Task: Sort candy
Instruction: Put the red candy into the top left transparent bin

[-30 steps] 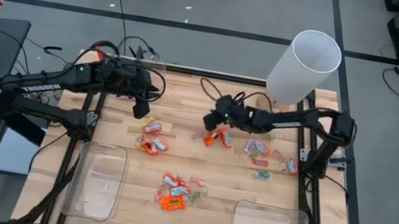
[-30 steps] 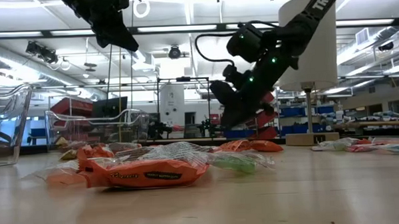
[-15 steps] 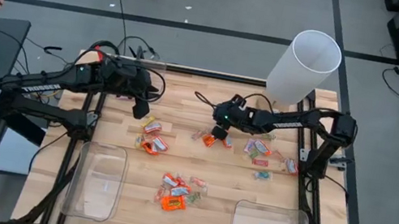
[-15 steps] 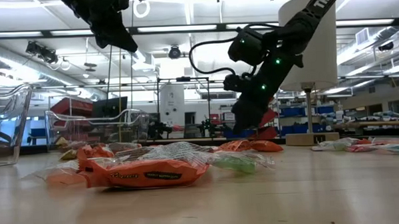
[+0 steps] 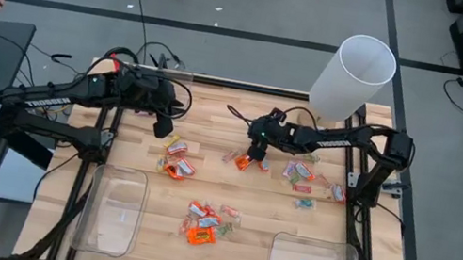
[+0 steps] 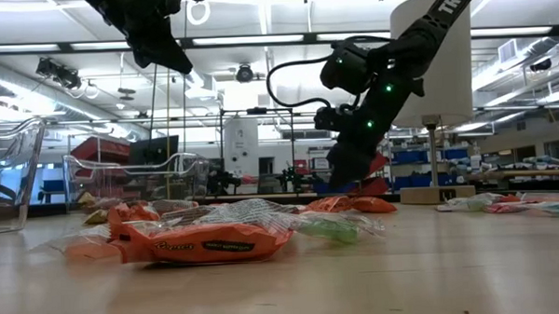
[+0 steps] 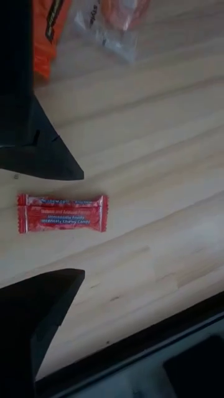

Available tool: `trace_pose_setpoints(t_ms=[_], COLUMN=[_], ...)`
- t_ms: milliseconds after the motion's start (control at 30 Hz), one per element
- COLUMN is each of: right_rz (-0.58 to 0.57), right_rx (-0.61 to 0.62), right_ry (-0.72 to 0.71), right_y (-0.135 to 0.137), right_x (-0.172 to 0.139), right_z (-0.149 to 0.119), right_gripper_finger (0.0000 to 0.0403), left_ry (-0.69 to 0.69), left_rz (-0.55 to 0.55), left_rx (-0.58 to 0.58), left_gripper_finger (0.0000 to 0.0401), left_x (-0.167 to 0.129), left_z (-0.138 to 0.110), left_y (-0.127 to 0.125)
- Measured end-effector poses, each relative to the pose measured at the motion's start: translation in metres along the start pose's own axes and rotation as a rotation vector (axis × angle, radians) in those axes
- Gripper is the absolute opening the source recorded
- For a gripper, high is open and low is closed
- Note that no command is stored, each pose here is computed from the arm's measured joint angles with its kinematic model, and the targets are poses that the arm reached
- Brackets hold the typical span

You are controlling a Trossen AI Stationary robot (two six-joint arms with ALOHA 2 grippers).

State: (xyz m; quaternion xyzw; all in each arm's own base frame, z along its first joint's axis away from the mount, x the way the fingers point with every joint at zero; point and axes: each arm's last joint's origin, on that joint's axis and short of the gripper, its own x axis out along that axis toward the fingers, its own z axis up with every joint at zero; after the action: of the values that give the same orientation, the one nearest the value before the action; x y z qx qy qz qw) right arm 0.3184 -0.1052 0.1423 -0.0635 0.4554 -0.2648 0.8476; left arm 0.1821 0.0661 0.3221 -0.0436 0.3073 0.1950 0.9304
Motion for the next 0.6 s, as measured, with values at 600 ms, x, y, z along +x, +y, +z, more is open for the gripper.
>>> trace_pose_setpoints(t_ms=[600], right_rz=[0.029], right_rx=[0.039], right_ry=[0.011], right_y=[-0.0014], right_x=[0.0014], right_z=[-0.0024], right_gripper_finger=[0.0225], left_ry=[0.0], left_rz=[0.0], left_rx=[0.002], left_gripper_finger=[0.0085], left_x=[0.0], left_z=[0.0], left_y=[0.0])
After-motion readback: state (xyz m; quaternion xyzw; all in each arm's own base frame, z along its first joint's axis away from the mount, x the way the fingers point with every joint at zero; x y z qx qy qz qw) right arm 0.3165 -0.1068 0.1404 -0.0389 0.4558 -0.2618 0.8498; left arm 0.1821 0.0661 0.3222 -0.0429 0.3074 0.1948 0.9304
